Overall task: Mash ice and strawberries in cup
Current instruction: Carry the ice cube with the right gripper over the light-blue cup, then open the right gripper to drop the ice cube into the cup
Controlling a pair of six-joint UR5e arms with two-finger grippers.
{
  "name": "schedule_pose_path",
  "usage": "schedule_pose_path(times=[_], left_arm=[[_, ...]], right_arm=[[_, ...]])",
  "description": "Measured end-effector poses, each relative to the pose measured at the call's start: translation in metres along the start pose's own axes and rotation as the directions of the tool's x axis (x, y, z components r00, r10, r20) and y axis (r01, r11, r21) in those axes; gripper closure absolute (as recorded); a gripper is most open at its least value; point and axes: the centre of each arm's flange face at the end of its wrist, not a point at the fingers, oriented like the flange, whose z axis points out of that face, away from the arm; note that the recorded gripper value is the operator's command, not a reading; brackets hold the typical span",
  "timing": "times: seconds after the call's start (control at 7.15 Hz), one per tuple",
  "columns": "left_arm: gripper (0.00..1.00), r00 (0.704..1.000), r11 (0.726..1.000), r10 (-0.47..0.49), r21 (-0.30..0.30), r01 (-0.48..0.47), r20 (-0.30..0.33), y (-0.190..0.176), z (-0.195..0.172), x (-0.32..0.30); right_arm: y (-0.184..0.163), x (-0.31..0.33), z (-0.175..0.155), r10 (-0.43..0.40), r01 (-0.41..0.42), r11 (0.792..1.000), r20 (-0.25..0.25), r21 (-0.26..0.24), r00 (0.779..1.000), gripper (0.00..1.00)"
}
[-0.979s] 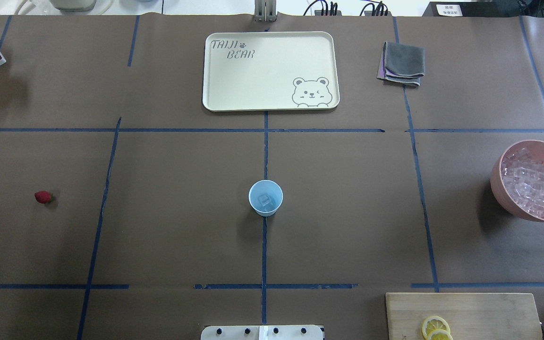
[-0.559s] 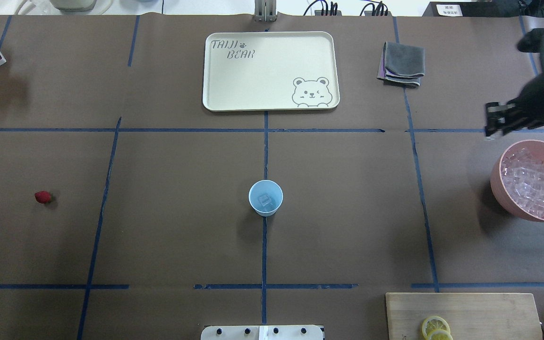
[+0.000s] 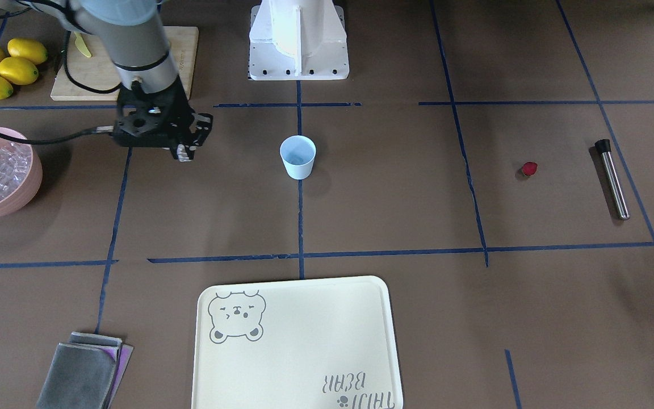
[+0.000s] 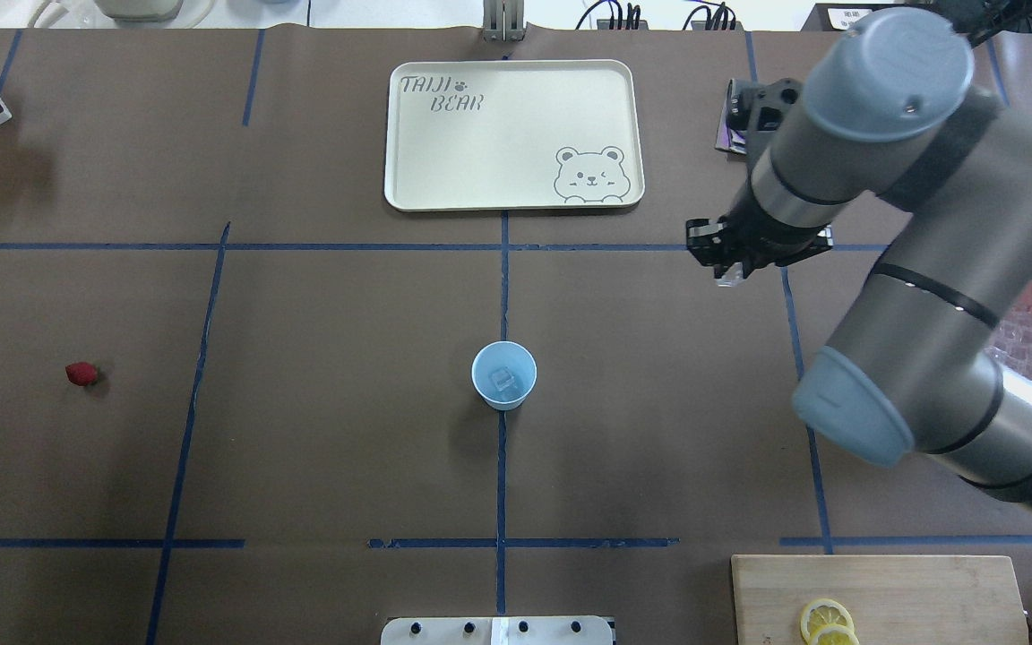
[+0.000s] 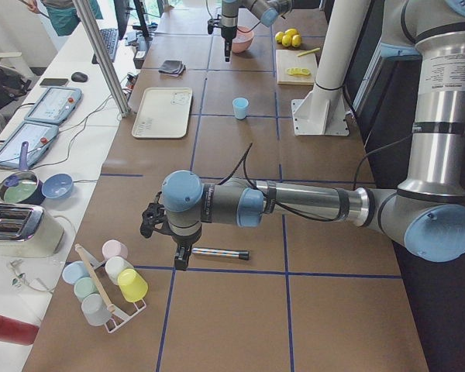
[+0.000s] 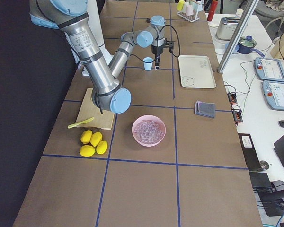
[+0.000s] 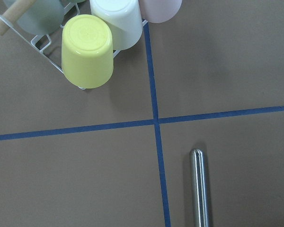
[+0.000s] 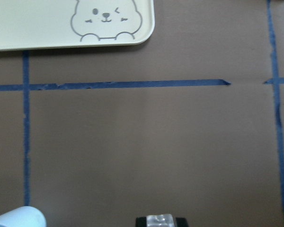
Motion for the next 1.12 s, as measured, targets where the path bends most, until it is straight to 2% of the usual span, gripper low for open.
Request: schedule_pose_path(times=[0.28,0.56,1.12], left_arm=[[0.00,1.000,1.000,0.000,0.000,0.000,0.000,0.000,0.000,0.000],[0.00,1.000,1.000,0.000,0.000,0.000,0.001,0.000,0.000,0.000],[0.00,1.000,1.000,0.001,0.000,-0.001,0.002,0.000,0.000,0.000]], right_arm=[[0.011,-0.067,0.019,0.006,-0.006,1.000,0.029,-0.008,1.000,1.00],[0.034,-0.108,0.036,-0.003,0.004,1.000,0.050,-0.019,0.999,0.99],[0.065,-0.164,0.058,0.000,0.001,1.000,0.050,-0.031,0.999,0.98]])
